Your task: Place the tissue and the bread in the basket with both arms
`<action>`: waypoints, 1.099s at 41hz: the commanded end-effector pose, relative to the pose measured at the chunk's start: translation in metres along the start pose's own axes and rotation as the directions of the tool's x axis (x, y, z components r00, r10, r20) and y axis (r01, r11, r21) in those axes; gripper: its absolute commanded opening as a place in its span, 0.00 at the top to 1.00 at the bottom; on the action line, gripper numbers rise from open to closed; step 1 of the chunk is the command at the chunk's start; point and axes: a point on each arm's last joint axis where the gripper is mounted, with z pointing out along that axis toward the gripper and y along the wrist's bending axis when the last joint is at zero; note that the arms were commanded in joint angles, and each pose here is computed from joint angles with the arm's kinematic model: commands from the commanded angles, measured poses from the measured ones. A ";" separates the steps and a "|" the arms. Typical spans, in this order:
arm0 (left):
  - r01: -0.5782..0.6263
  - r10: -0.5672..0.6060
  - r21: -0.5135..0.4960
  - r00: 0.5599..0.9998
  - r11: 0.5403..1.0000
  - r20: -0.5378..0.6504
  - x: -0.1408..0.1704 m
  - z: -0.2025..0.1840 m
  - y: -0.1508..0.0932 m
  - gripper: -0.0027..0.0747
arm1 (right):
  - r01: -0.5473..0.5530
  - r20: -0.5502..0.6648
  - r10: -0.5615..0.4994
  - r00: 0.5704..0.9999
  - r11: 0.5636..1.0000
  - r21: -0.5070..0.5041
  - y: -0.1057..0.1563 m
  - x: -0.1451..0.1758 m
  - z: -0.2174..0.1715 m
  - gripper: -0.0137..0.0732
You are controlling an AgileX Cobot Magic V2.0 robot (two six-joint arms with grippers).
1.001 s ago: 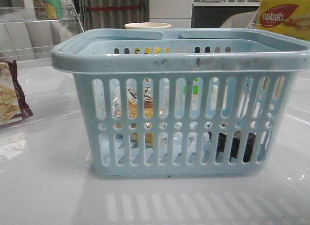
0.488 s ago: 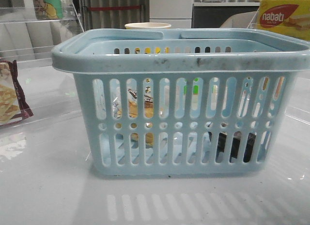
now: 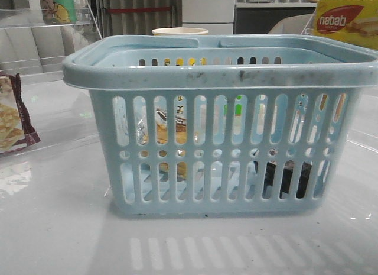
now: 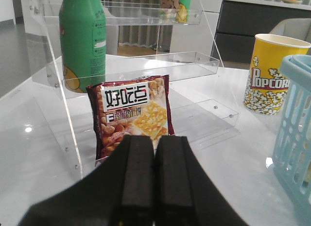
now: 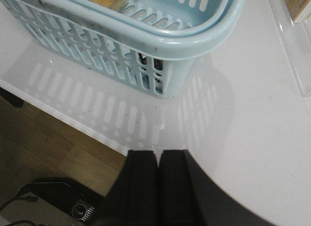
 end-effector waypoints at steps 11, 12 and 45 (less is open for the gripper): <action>0.016 -0.017 0.010 0.989 1.000 0.148 -0.006 -0.003 0.000 0.85 | -0.001 0.074 0.001 0.997 1.000 0.010 -0.001 -0.010 -0.005 0.78; 0.016 -0.017 0.009 0.989 1.000 0.146 -0.006 -0.002 0.000 0.85 | -0.001 0.072 0.001 0.997 1.000 0.010 -0.001 -0.010 -0.005 0.78; -0.076 0.075 -0.005 0.964 0.997 0.256 -0.015 -0.004 -0.001 0.85 | -0.001 0.062 0.001 0.998 1.000 0.010 -0.001 -0.009 -0.005 0.78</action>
